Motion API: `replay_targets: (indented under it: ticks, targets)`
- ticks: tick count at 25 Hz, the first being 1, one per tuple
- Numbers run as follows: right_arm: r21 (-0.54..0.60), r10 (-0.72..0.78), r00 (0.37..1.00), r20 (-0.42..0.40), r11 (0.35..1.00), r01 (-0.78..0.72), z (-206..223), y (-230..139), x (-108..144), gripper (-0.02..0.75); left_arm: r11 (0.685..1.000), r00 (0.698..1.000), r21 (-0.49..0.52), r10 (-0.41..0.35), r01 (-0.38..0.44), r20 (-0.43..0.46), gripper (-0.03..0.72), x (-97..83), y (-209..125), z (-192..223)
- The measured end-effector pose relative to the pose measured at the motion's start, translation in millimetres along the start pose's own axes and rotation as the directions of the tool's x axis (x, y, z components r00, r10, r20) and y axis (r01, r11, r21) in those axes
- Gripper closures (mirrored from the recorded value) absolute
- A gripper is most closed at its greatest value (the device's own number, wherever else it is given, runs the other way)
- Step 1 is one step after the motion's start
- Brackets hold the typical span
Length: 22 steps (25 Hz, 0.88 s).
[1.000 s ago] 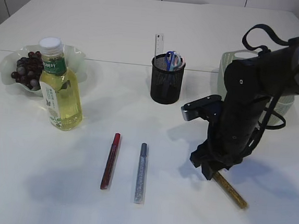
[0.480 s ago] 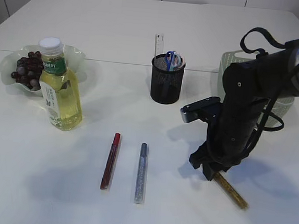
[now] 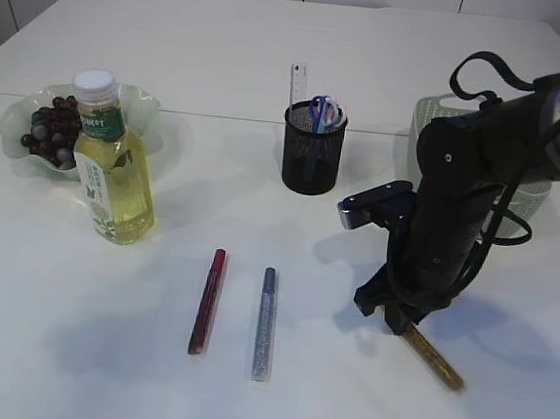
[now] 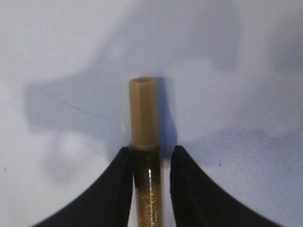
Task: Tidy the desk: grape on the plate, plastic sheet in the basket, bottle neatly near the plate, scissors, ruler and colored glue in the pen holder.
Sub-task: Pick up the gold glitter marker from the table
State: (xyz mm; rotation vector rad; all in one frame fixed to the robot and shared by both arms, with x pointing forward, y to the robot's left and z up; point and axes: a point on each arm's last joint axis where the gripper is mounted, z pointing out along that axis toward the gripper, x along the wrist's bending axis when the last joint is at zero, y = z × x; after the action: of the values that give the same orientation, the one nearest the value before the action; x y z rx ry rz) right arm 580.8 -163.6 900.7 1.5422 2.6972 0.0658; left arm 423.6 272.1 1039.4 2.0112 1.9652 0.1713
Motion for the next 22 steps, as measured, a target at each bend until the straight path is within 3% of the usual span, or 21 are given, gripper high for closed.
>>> replay_targets:
  ticks: [5,12,19,22]
  targets:
    - [0.0,0.0,1.0,0.0,1.0,0.0,0.0,0.0,0.0,0.518,1.0,1.0,0.0,0.0,0.0,0.0,0.264,0.0,0.0,0.0]
    - [0.0,0.0,1.0,0.0,1.0,0.0,0.0,0.0,0.0,0.633,1.0,1.0,0.0,0.0,0.0,0.0,0.264,0.0,0.0,0.0]
    - [-0.001,-0.002,1.0,-0.004,1.0,0.002,0.0,0.1,0.4,0.639,1.0,1.0,-0.001,0.0,0.0,0.0,0.264,0.0,0.1,0.0]
    - [-0.009,0.001,0.999,-0.053,1.0,-0.002,-0.9,0.8,4.8,0.64,1.0,1.0,-0.002,0.0,0.0,0.0,0.264,0.0,0.2,0.0]
